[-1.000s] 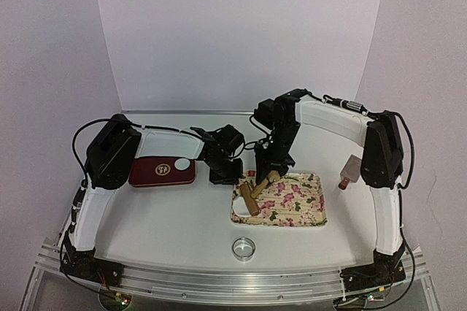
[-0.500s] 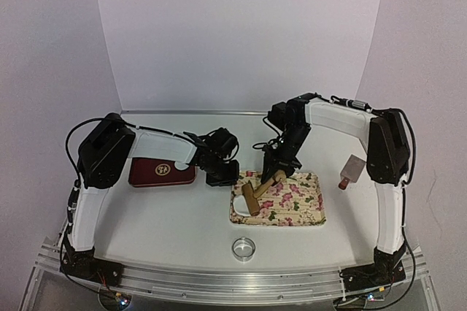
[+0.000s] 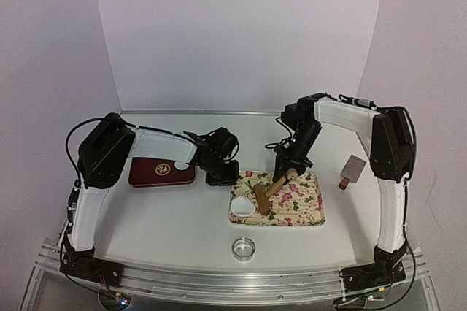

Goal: Roll out the dumpling wrappers from the dough
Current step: Flatten out the dough on the work surface.

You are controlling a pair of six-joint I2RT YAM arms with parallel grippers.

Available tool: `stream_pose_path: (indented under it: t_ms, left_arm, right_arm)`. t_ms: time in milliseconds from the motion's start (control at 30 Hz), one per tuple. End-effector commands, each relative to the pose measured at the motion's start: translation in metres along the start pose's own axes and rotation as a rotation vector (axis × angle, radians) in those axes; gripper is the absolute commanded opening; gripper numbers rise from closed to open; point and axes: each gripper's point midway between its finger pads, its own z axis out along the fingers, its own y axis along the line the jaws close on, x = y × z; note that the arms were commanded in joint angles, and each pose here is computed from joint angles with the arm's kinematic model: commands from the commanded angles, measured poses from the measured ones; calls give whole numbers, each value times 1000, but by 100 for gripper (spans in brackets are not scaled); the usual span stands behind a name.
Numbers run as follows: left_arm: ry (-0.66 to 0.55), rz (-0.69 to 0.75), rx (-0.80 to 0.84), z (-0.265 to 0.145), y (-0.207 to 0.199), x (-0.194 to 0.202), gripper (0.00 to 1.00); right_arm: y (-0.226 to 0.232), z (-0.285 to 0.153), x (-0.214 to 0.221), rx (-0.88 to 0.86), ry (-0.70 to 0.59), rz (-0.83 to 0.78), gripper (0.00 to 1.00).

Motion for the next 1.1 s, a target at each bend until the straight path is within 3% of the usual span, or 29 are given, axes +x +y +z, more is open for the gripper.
stream_pose_path:
  t_ms: [0,233,400,567,1067]
  left_arm:
    - [7,0,-129,-4,38,-8,0]
    - [37,-54,-8,-7,10,-9,0]
    - [48,-63,18,-6,4,-8,0]
    - [48,-53,35,-7,-1,-8,0]
    - [61,-65,37,-7,-2,-2,0]
  right_arm:
    - [-111,17,-4,545,18,69,0]
    - [-36,-38,6,256,-119,-4,0]
    - [26,-66,28,-36,-154,-32,0]
    - [64,-76,37,-221,-167,-66,0]
    - [97,-16,20,-278,-67,-110,0]
